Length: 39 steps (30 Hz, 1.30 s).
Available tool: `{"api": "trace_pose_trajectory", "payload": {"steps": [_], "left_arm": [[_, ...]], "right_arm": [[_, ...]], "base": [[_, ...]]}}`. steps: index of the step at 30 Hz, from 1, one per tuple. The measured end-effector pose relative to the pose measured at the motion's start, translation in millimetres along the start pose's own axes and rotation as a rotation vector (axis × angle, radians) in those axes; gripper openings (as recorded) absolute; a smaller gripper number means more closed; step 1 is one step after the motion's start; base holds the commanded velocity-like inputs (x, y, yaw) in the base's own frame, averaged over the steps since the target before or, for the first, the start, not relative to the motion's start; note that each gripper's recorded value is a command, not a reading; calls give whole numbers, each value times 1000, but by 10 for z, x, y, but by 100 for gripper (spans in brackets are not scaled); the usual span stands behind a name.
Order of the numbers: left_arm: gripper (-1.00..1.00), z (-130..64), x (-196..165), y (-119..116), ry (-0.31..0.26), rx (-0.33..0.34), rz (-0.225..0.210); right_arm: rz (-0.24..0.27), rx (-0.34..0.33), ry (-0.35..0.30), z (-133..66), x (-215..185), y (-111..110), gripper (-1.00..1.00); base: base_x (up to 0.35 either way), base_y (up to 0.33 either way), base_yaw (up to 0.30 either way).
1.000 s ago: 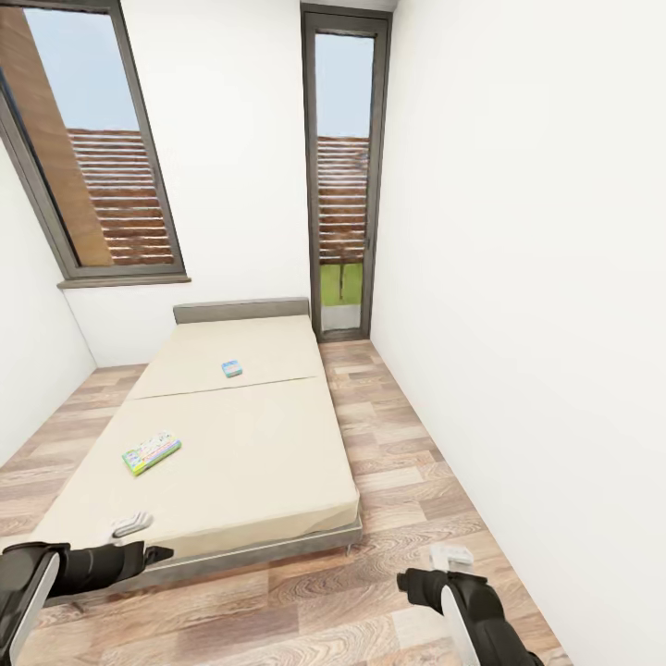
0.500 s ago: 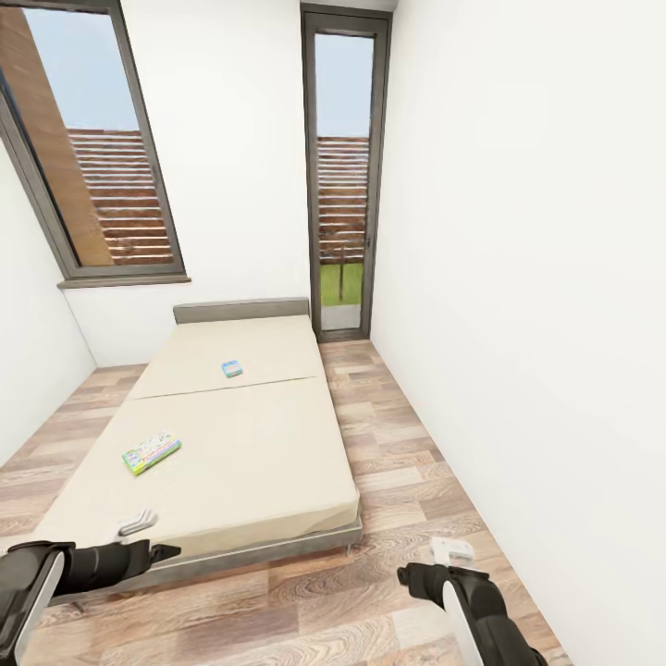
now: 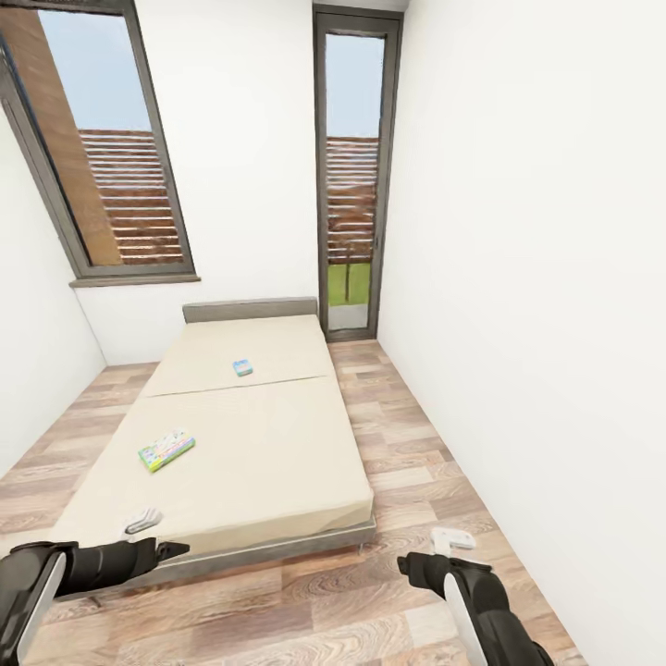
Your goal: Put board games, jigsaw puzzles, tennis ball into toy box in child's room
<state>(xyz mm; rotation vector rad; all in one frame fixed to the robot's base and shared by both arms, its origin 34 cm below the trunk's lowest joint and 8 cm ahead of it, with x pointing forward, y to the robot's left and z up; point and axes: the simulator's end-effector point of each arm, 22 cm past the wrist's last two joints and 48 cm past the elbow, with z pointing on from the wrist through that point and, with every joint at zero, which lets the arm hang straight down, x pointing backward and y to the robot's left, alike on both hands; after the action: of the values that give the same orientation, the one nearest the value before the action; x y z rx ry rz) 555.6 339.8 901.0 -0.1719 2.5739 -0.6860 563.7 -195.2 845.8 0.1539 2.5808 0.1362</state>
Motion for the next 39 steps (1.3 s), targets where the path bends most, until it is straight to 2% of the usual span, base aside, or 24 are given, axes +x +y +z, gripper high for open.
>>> {"api": "trace_pose_trajectory", "payload": {"steps": [19,29,39], "left_arm": [[100,-9,0,22,0,-5,-1],[100,-17,-6,26,-2,-5,0],[100,-17,-7,26,-3,-4,0]], "right_arm": [[-1,-3,1,5,13,19,100],[16,-19,-1,-5,5,54,100],[20,-23,-3,-5,-1,62,100]], "base": [[0,280,267],[130,242,40],[127,60,1]]}}
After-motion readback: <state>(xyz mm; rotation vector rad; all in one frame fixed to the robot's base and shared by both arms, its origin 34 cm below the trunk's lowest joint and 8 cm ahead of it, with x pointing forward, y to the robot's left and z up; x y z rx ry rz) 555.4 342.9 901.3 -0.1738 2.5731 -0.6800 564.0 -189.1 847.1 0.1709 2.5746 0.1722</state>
